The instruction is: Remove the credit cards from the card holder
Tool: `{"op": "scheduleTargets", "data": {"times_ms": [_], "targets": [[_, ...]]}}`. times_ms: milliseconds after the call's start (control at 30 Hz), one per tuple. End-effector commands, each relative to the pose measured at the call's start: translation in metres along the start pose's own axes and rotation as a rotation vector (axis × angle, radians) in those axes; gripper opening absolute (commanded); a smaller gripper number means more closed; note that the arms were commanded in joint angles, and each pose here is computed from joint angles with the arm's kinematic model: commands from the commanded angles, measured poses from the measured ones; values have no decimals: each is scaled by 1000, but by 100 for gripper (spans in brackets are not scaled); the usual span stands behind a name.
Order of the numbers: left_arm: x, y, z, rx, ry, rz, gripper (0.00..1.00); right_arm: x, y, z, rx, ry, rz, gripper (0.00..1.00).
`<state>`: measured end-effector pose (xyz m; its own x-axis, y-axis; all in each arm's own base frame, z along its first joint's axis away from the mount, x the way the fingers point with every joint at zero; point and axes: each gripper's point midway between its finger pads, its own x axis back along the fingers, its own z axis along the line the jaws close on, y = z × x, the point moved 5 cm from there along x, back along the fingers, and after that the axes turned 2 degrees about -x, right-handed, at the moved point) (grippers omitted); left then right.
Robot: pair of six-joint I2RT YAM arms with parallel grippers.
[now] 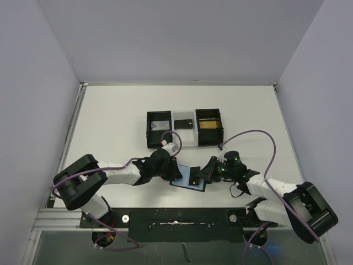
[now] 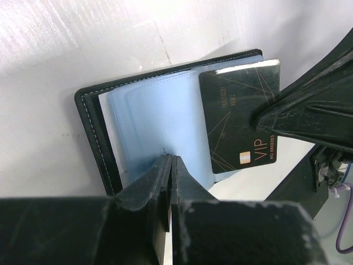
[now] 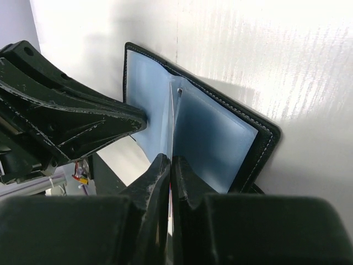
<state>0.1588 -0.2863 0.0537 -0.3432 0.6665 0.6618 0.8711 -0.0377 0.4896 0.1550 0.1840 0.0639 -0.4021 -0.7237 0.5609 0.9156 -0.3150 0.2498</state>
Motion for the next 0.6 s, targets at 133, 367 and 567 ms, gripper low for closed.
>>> {"op": "scheduleTargets", "data": {"times_ms": [133, 367, 567], "targets": [[8, -12, 31, -2, 189, -3, 0, 16, 30, 15, 112, -83, -128, 0], [10, -16, 38, 24, 214, -20, 0, 34, 46, 45, 204, -29, -157, 0], [22, 2, 19, 32, 124, -114, 15, 28, 44, 45, 211, 5, -145, 0]]}}
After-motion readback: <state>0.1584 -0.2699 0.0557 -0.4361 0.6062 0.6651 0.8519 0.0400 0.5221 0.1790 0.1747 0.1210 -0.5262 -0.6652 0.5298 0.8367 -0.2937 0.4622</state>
